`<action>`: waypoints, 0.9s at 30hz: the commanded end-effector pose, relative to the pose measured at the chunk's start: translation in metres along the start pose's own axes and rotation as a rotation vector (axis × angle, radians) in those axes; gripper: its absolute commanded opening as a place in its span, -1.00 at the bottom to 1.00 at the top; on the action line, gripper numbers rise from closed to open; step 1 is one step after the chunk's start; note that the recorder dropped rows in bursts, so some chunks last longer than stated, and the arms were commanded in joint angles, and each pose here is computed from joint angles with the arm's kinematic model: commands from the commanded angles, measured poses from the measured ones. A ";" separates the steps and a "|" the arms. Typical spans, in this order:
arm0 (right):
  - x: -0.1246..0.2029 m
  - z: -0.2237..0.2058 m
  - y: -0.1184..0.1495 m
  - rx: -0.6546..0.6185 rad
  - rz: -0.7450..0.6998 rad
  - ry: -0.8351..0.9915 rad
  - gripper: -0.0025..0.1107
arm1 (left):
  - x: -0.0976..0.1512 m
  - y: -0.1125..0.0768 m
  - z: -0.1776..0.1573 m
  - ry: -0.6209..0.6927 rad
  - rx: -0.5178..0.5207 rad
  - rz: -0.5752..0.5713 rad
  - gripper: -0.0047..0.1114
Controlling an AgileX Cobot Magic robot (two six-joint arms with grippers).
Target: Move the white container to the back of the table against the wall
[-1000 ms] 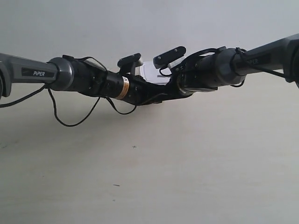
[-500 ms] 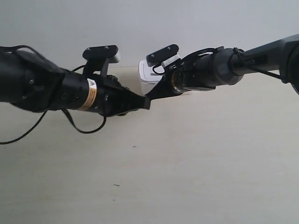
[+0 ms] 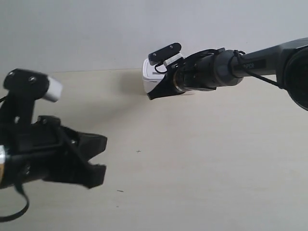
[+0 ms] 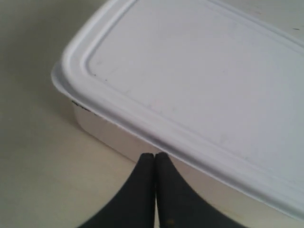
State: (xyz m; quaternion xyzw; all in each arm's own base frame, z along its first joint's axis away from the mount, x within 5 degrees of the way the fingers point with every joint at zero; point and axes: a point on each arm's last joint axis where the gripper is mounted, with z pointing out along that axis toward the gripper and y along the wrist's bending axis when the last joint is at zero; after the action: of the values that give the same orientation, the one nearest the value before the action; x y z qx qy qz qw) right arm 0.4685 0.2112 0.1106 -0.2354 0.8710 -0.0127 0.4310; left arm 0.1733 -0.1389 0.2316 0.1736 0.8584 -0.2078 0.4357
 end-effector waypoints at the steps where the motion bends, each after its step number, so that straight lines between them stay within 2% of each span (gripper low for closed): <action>1: -0.003 0.005 -0.003 0.037 -0.019 0.004 -0.96 | 0.020 0.001 -0.032 -0.053 0.039 -0.032 -0.92; 11: -0.003 0.018 -0.002 0.054 -0.026 0.002 -0.96 | 0.068 0.007 -0.084 -0.160 0.214 -0.132 -0.92; 17: -0.013 0.022 -0.005 0.082 -0.024 -0.020 -0.96 | 0.079 -0.003 -0.104 -0.191 0.404 -0.157 -0.92; 27: -0.021 0.026 -0.009 0.121 -0.042 -0.042 -0.96 | 0.088 0.001 -0.111 -0.255 0.417 -0.156 -0.92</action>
State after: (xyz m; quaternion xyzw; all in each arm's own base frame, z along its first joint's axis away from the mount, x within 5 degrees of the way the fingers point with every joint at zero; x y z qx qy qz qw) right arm 0.5012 0.2173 0.1100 -0.2231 0.8576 -0.0604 0.4595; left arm 0.0500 -0.0725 0.2193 0.1741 0.7482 -0.4295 0.4748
